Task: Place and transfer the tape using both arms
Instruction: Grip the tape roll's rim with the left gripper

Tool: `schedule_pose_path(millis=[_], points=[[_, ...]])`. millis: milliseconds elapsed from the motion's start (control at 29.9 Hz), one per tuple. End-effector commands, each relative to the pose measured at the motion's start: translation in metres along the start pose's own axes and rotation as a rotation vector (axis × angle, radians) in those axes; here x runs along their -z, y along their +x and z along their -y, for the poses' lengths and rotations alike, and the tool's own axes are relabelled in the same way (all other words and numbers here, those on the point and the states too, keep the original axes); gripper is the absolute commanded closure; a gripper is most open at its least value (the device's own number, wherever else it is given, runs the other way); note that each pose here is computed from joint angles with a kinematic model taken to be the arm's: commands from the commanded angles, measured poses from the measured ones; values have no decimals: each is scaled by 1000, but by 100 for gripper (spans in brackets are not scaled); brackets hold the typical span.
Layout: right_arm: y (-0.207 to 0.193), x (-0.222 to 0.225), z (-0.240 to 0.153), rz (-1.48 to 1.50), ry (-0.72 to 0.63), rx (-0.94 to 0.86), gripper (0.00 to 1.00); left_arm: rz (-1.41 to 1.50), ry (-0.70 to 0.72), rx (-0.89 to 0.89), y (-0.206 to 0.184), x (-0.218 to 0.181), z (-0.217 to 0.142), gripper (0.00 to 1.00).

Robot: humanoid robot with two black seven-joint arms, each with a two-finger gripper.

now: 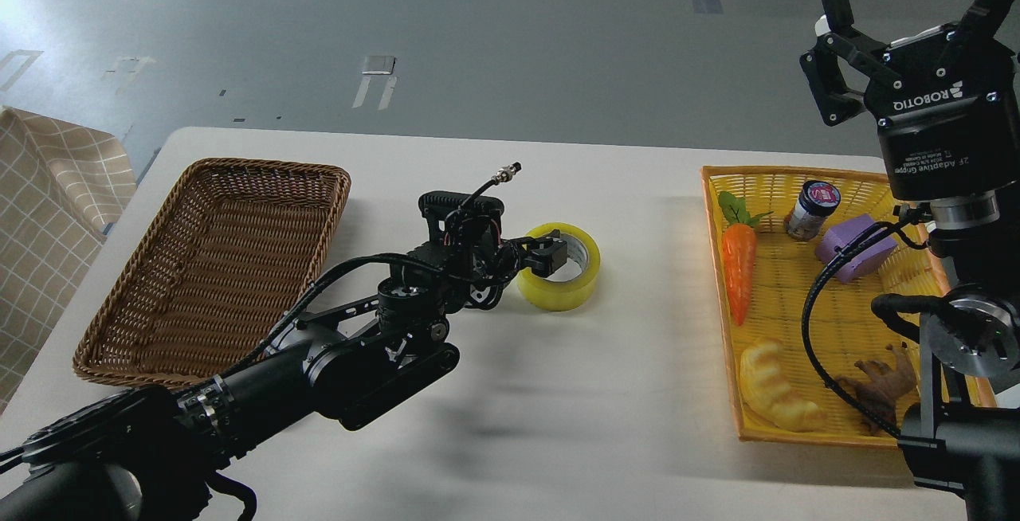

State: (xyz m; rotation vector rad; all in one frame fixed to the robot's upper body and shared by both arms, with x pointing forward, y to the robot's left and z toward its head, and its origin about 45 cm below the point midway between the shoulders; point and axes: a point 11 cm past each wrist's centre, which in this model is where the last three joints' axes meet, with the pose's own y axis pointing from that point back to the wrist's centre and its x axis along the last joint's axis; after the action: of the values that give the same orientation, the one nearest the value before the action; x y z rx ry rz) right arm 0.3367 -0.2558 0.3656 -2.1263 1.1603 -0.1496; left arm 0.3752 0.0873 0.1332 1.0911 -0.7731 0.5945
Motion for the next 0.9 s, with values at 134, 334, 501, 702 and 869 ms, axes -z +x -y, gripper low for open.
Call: schedule_pose_path(millis=[134,334,501,702,869], points=[[1,-1,-2,0,-6,-5,0,8,1,4,-2,0,0,2],[2,-2,-2,1,-7,-7,0,14,19,11,-4,5,3,2],[2,-3,-5,2,-12,-12,0,26,18,24,-9,4,4,2],[3,-3,-5,1,-14,-13,0,52,4,41,-17,-1,4,2],[3,-4,-8,2,-20,-18,0,63,-26,44,-19,-4,5,3]])
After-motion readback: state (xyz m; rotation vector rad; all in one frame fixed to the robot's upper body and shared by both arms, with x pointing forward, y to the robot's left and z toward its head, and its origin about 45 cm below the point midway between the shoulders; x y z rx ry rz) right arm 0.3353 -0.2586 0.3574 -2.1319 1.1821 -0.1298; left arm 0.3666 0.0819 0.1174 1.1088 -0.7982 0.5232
